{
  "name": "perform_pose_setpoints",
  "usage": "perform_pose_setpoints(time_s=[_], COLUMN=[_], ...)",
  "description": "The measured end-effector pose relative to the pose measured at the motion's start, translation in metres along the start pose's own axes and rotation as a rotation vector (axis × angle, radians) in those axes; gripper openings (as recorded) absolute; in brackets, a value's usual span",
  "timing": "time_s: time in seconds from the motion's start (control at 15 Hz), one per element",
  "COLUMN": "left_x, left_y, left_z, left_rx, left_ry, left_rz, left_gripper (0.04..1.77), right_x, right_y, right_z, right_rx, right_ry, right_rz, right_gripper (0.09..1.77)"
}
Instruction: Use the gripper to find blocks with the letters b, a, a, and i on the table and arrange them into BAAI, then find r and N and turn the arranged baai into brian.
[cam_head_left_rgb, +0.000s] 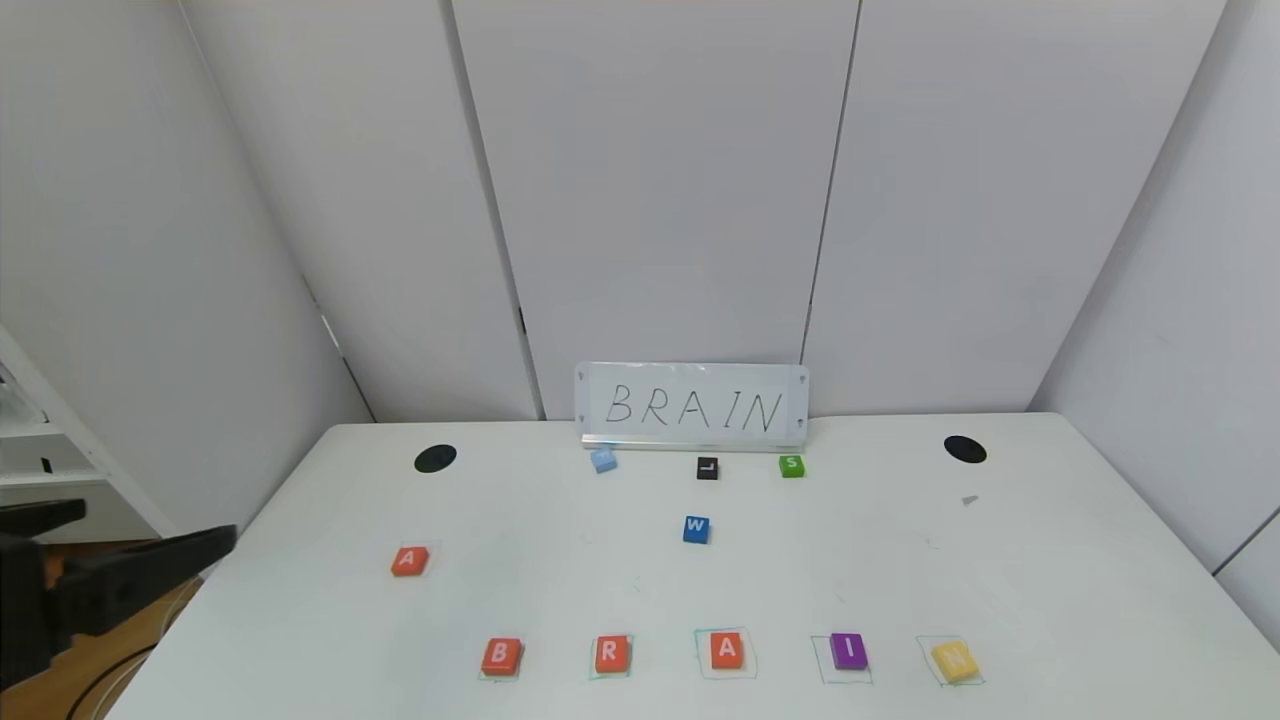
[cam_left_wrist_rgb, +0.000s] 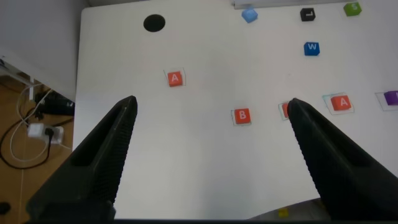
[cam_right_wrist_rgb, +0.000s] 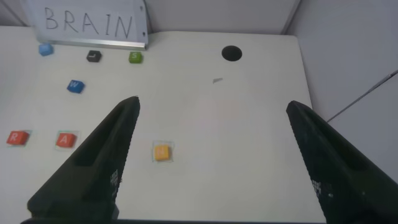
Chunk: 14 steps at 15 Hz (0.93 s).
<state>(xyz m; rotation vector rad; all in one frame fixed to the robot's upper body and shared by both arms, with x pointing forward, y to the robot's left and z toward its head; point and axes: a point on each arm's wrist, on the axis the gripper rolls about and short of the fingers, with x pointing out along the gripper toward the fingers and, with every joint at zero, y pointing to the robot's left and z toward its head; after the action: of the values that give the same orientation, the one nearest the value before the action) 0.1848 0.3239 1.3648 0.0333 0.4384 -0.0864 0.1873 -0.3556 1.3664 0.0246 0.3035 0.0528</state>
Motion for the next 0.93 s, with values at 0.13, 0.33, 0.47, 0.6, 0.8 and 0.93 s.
perform_pose_setpoints(time_s=[0.13,0.33,0.47,0.6,0.8,0.93], left_x=[-0.035,-0.087,-0.120,-0.146,-0.169,-0.177], left_y=[0.001,0.002,0.002,0.001,0.001,-0.001], left_z=[-0.007,-0.021,-0.031,-0.044,-0.060,-0.064], left_rx=[0.001,0.019,0.050,0.070,0.020,0.010], left_ry=[-0.112,-0.309,-0.442,-0.536,-0.631,-0.660], left_rz=[0.003,-0.002,-0.004,-0.015,0.005,0.030], left_gripper=[1.72,1.72,1.72,1.72,1.72,1.72], right_x=[-0.049,-0.118,-0.158,-0.186,-0.213,-0.221], right_y=[0.019,0.037,0.040,0.040,0.039,0.038], right_z=[-0.010,-0.035,-0.049,-0.064,-0.089,-0.106], right_rx=[-0.043,-0.112,-0.162,-0.209,-0.243,-0.244], right_ry=[-0.091,-0.192,-0.277,-0.384,-0.512,-0.564], right_rz=[0.066,0.212,0.276,0.296,0.267,0.223], right_gripper=[1.70,1.70,1.70,1.70,1.70,1.70])
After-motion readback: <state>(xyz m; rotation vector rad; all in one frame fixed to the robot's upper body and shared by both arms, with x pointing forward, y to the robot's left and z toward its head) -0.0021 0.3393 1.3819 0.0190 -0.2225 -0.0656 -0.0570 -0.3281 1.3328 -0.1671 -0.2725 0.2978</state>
